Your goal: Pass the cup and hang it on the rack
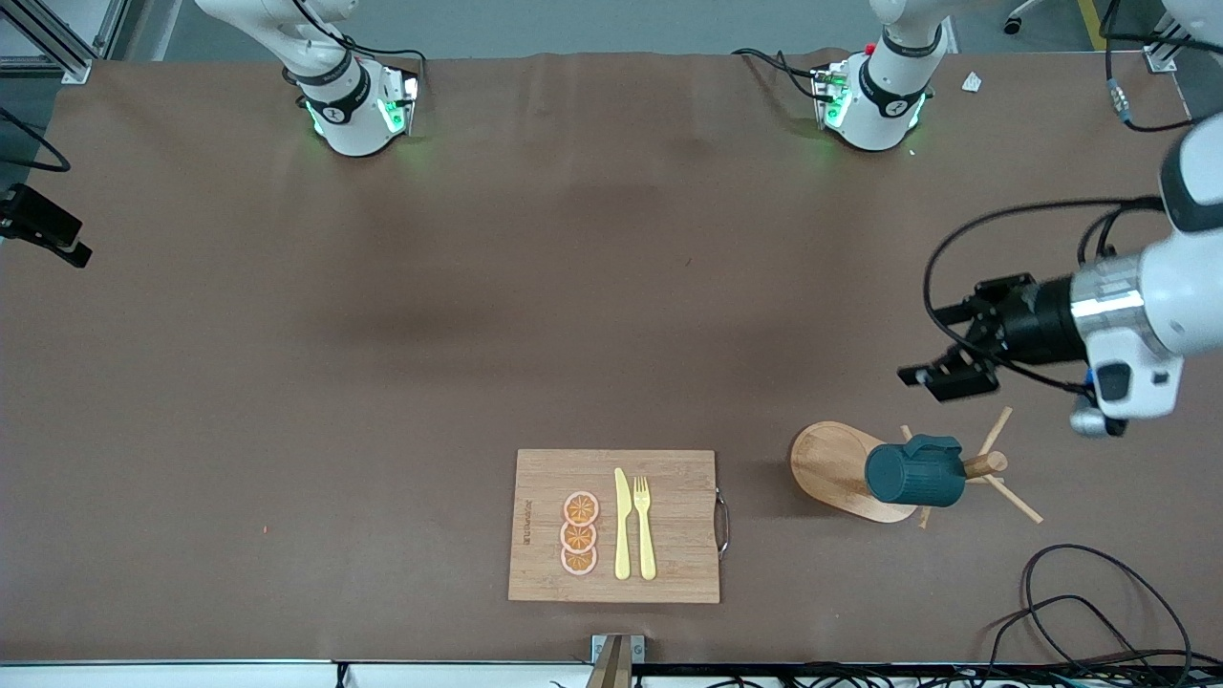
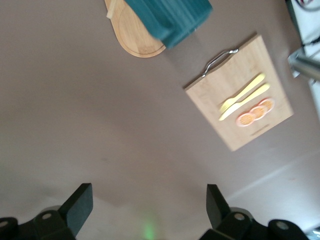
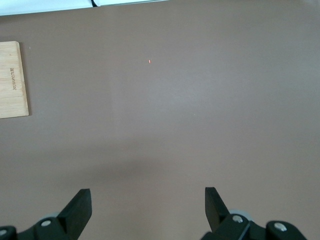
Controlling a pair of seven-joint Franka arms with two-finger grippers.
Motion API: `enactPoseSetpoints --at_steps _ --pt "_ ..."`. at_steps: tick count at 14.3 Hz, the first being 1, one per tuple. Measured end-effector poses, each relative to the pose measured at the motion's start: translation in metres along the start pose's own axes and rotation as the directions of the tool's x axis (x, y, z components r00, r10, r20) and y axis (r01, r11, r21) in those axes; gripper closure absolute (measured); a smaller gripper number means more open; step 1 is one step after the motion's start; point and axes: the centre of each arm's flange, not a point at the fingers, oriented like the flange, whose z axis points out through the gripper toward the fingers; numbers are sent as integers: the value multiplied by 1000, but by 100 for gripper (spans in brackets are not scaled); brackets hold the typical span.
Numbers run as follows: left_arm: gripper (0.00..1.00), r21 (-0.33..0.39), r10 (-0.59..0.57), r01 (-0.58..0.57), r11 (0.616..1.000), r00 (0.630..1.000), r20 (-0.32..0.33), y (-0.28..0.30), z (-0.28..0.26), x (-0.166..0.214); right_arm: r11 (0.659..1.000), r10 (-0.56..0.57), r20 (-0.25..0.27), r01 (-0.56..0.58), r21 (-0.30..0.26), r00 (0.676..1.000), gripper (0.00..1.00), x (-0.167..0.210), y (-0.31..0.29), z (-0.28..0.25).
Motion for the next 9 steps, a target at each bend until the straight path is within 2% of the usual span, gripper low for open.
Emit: enactPoseSetpoints --at_steps 2,4,6,9 --pt "0 91 160 -153 984 984 -78 4 -5 -37 1000 0 0 0 0 1000 0 0 0 0" --pt "0 172 288 -266 948 950 -118 2 -10 -54 1000 0 0 0 0 1000 0 0 0 0" --pt "0 245 428 -389 888 895 -128 -5 -17 -56 1000 -1 0 1 0 1000 0 0 0 0" --pt "0 345 607 -537 769 784 -131 -14 -32 -52 1000 -10 0 10 0 1000 0 0 -1 0"
